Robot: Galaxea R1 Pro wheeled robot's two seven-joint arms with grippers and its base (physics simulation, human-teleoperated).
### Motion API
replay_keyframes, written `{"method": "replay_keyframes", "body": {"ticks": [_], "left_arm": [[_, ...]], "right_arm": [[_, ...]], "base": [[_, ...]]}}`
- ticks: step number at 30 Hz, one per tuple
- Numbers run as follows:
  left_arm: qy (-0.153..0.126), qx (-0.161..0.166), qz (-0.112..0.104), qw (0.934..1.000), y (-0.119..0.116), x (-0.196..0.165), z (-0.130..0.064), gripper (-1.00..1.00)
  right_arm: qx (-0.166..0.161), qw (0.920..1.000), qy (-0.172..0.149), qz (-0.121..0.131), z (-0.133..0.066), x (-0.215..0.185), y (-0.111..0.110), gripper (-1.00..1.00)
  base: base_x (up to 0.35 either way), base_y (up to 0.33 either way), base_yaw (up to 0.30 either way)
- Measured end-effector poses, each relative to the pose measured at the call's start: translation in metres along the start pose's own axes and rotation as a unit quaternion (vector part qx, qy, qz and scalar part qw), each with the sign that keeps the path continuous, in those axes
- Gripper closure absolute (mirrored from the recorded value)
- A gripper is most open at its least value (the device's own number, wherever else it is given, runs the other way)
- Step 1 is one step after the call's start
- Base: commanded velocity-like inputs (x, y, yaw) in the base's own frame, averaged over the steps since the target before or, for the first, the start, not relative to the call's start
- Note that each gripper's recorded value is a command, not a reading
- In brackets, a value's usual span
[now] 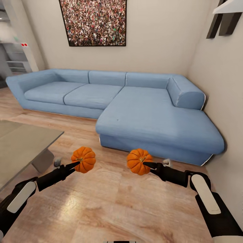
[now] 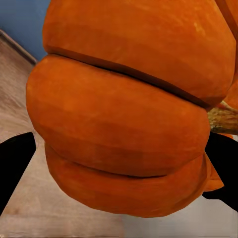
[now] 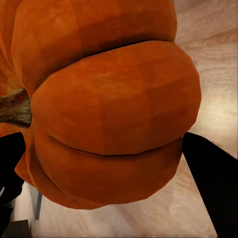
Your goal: Place each of the two pumpkins and all three candles from the living room inside a cabinet in the living room (use any cabinet), then make sure every cabinet is closed, and position the cauldron so it is next to a table in the living room.
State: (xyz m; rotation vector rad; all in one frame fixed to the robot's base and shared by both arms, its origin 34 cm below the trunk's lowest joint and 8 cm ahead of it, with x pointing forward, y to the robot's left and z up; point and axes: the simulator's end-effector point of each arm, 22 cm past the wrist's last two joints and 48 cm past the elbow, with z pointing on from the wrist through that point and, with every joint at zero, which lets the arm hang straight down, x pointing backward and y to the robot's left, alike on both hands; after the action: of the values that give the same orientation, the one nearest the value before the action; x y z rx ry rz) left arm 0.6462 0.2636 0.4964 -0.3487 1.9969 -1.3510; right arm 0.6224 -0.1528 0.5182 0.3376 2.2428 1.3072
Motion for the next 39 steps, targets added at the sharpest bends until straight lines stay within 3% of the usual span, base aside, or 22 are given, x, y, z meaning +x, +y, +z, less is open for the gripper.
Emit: {"method": "replay_keyframes", "body": {"ticks": [39], "left_arm": [[0.002, 0.0, 0.0, 1.0, -0.0004, 0.0023, 0.002, 1.0]], "right_arm": [[0.001, 0.9999, -0.011, 0.004, -0.005, -0.0076, -0.0028, 1.0]], "base": [[-0.343, 0.0, 0.013]]}}
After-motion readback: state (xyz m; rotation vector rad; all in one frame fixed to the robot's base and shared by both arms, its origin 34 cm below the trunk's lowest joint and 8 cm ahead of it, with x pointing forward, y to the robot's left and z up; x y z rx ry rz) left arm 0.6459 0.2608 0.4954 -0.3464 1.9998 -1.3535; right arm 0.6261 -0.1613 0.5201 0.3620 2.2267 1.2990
